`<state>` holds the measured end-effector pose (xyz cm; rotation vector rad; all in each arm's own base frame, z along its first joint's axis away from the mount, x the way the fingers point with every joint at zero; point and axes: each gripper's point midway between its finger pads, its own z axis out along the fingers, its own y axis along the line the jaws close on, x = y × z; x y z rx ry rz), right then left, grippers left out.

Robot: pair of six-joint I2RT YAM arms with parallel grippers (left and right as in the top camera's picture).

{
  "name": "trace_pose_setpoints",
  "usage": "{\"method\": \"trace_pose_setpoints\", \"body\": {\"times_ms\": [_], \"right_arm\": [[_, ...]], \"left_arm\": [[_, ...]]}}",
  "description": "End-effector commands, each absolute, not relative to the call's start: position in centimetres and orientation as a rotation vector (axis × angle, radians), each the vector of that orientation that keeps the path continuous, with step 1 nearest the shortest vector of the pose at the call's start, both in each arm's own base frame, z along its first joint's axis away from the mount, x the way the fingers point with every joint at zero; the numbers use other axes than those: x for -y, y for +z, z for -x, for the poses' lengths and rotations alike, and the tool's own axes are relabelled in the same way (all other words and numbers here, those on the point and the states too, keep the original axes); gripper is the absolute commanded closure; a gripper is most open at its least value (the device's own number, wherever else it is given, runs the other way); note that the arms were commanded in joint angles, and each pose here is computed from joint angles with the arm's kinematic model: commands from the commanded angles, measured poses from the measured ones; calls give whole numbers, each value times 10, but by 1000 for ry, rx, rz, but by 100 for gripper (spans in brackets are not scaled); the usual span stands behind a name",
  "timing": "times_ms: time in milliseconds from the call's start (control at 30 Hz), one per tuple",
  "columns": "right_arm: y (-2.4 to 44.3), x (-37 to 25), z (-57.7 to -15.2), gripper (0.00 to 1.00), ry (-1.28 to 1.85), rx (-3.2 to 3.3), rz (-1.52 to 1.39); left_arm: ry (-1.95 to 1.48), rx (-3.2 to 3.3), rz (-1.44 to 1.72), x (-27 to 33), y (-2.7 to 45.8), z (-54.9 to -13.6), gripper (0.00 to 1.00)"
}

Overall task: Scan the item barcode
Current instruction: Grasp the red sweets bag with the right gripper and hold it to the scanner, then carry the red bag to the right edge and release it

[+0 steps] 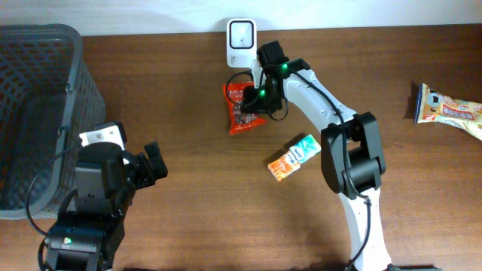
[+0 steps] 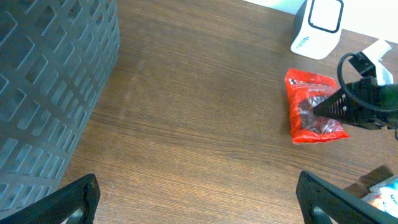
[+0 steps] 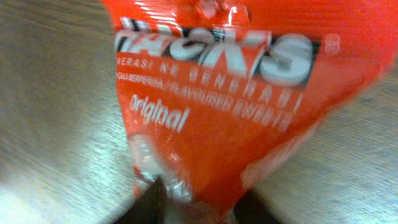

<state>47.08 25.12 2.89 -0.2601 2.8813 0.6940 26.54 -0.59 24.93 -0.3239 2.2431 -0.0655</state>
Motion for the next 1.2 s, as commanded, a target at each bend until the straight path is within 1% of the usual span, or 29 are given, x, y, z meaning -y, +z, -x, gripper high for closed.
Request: {"method": "trace_pose_setpoints", "body": {"times_ms": [0, 33, 100, 133, 167, 233, 300, 400, 533, 633, 700, 867, 967, 1000, 1067, 1100, 1167], "right_arm": [[33, -259, -467, 96, 689, -2874, 290], [40, -259, -471, 96, 694, -2855, 290], [68, -256, -492, 96, 703, -2775, 281], [92, -256, -508, 96, 704, -2704, 282], [105, -255, -517, 96, 701, -2656, 301], [158, -259, -549, 96, 677, -2447, 422], [189, -257, -579, 96, 582, -2281, 443], [201, -238, -616, 96, 396, -2162, 343], [201, -248, -645, 96, 406, -2024, 332], [187, -252, -658, 96, 409, -1984, 329], [176, -243, -665, 96, 347, -1995, 289], [177, -233, -670, 96, 312, -1985, 259], [202, -220, -670, 96, 305, -1955, 238], [227, -208, -669, 96, 299, -1926, 219], [261, -169, -666, 96, 290, -1921, 126], [269, -149, -664, 96, 278, -1931, 88], [274, -89, -657, 96, 217, -1995, -2]], "left_arm": [[-74, -2238, 337, 5, 250, -265, 1], [-73, -2238, 337, 5, 250, -265, 1], [-73, -2238, 337, 5, 250, -265, 1], [-73, -2238, 337, 5, 250, -265, 1], [-73, -2238, 337, 5, 250, -265, 1], [-73, -2238, 337, 5, 250, -265, 1], [-73, -2238, 337, 5, 250, -265, 1], [-73, -2238, 337, 5, 250, -265, 1], [-73, -2238, 337, 5, 250, -265, 1], [-73, -2238, 337, 5, 250, -265, 1], [-73, -2238, 337, 5, 250, -265, 1], [-73, -2238, 337, 5, 250, -265, 1], [-73, -2238, 337, 5, 250, -265, 1], [-73, -2238, 337, 5, 250, -265, 1], [-74, -2237, 337, 5, 250, -265, 1], [-74, -2238, 337, 5, 250, -265, 1], [-73, -2238, 337, 5, 250, -265, 1]]}}
